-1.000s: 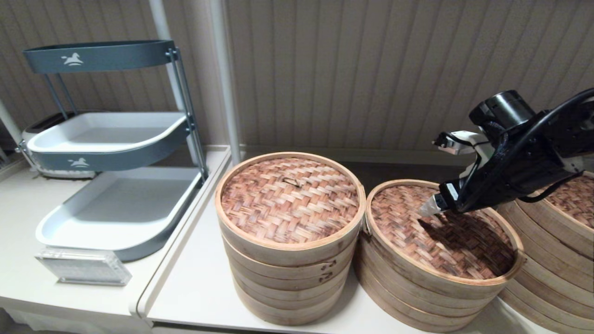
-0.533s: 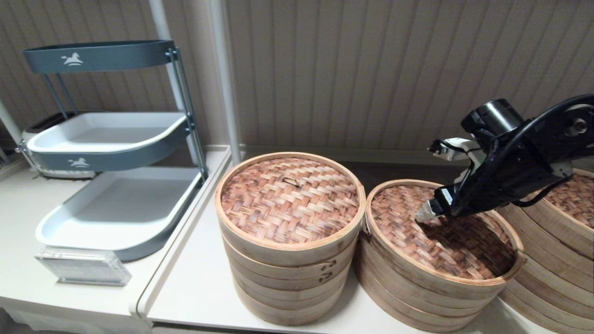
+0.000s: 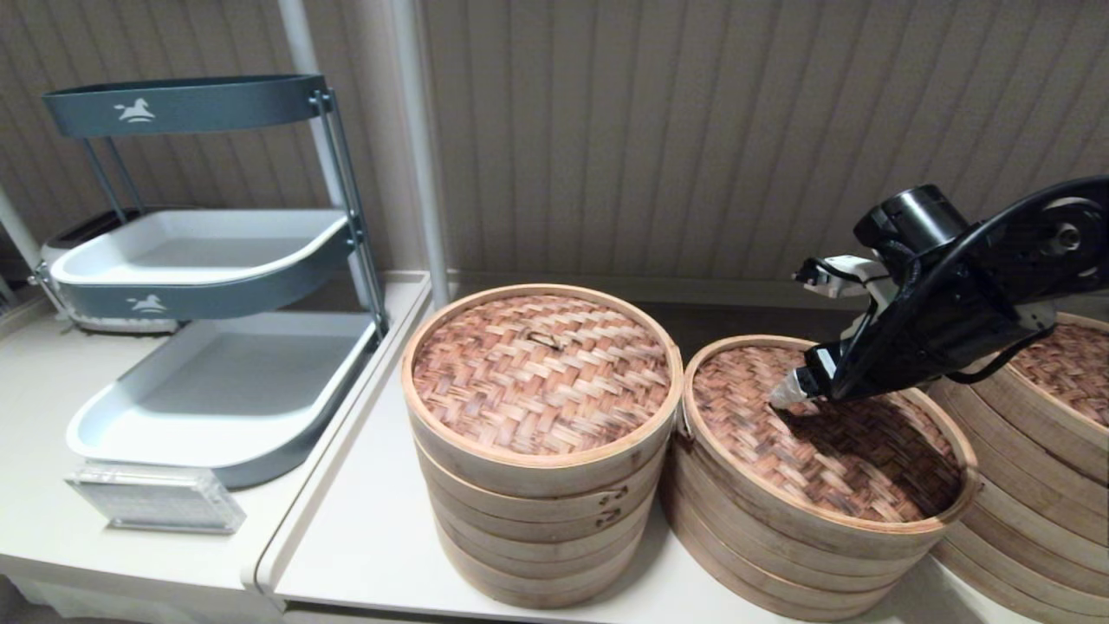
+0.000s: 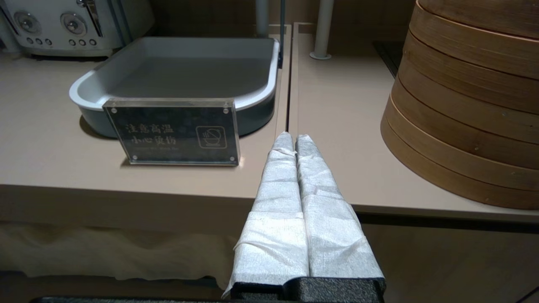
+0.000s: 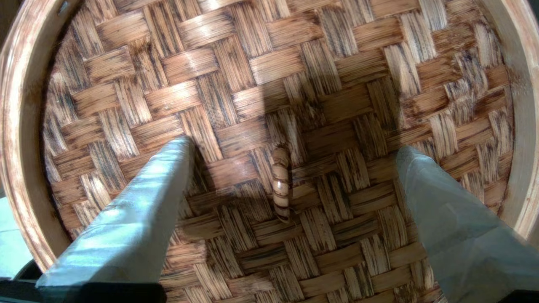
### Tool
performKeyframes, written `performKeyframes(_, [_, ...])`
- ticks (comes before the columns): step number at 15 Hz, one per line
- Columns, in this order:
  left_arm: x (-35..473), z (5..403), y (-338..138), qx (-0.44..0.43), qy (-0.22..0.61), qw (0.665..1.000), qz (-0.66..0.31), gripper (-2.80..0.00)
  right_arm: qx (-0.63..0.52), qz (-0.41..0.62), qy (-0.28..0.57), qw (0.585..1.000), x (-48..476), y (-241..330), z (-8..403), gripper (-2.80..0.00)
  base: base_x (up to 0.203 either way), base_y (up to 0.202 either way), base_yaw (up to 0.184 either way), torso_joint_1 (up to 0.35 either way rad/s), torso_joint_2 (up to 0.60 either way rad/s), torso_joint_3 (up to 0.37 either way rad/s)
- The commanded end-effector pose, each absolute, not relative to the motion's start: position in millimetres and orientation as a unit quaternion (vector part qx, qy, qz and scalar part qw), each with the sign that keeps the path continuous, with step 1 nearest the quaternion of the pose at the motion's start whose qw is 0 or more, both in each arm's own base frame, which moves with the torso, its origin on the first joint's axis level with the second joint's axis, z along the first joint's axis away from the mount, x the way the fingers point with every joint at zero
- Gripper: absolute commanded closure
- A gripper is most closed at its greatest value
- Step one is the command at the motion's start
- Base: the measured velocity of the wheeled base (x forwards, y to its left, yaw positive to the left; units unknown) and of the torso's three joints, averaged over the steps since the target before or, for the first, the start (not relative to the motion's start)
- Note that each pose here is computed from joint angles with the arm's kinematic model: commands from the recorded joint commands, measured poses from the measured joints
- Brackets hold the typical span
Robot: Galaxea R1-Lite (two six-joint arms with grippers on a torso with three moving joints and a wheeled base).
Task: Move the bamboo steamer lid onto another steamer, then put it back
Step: Pick up the steamer
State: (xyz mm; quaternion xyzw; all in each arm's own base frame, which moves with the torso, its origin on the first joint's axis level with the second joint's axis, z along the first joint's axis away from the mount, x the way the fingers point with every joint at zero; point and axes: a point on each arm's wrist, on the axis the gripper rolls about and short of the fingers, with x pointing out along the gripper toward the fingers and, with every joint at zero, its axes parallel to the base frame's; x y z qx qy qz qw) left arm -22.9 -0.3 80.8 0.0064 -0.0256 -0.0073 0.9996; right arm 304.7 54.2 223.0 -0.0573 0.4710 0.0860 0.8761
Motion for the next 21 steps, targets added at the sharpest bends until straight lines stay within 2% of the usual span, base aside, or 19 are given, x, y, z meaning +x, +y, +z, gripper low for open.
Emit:
performKeyframes(1, [-20.8, 73.1, -0.3, 0.006, -0.012, 1.0, -0.008, 0.0, -0.057, 0.086, 0.473, 0.875, 303.5, 54.1, 223.0, 0.0, 0.0, 0.0, 0.0, 0.0, 0.0, 0.0])
performKeyframes(10, [-20.8, 73.1, -0.3, 0.006, -0.012, 1.0, -0.008, 0.0, -0.058, 0.091, 0.482, 0.869, 303.7, 54.4, 216.5, 0.0, 0.0, 0.0, 0.0, 0.0, 0.0, 0.0])
performKeyframes(14, [-20.8, 73.1, -0.3, 0.006, -0.012, 1.0, -0.008, 0.0, -0.057, 0.09, 0.463, 0.88, 307.7, 54.5, 211.6, 0.0, 0.0, 0.0, 0.0, 0.0, 0.0, 0.0])
performKeyframes(21, [-20.8, 73.1, -0.3, 0.006, -0.012, 1.0, -0.008, 0.0, -0.053, 0.091, 0.419, 0.902, 304.2, 54.4, 236.8, 0.0, 0.0, 0.0, 0.0, 0.0, 0.0, 0.0])
